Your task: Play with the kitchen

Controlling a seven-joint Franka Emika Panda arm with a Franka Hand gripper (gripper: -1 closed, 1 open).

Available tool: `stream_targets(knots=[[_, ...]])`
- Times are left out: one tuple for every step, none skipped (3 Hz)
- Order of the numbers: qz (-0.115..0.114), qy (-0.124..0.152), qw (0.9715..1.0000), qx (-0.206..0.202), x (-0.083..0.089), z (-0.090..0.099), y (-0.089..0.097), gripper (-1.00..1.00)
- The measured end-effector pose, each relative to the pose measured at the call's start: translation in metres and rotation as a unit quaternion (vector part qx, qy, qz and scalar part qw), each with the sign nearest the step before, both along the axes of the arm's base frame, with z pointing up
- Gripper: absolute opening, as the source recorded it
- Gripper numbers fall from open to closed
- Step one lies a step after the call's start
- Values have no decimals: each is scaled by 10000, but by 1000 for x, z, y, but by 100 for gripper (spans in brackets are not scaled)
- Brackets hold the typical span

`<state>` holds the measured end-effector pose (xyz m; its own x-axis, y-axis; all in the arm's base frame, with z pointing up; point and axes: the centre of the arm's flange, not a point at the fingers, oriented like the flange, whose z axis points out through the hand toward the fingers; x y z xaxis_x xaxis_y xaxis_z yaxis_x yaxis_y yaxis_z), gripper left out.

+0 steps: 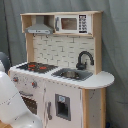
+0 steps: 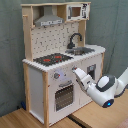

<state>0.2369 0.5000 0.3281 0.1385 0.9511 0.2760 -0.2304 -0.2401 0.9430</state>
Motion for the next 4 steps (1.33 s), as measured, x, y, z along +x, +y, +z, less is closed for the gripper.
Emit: stream_targets(knots=[[158,-164,9997,130,22,3,9,100],[298,-129,9982,504,35,-1,16,100],[473,-104,9950,878,46,-3,29,100],[640,-66,9906,1209,54,-9,39,100]])
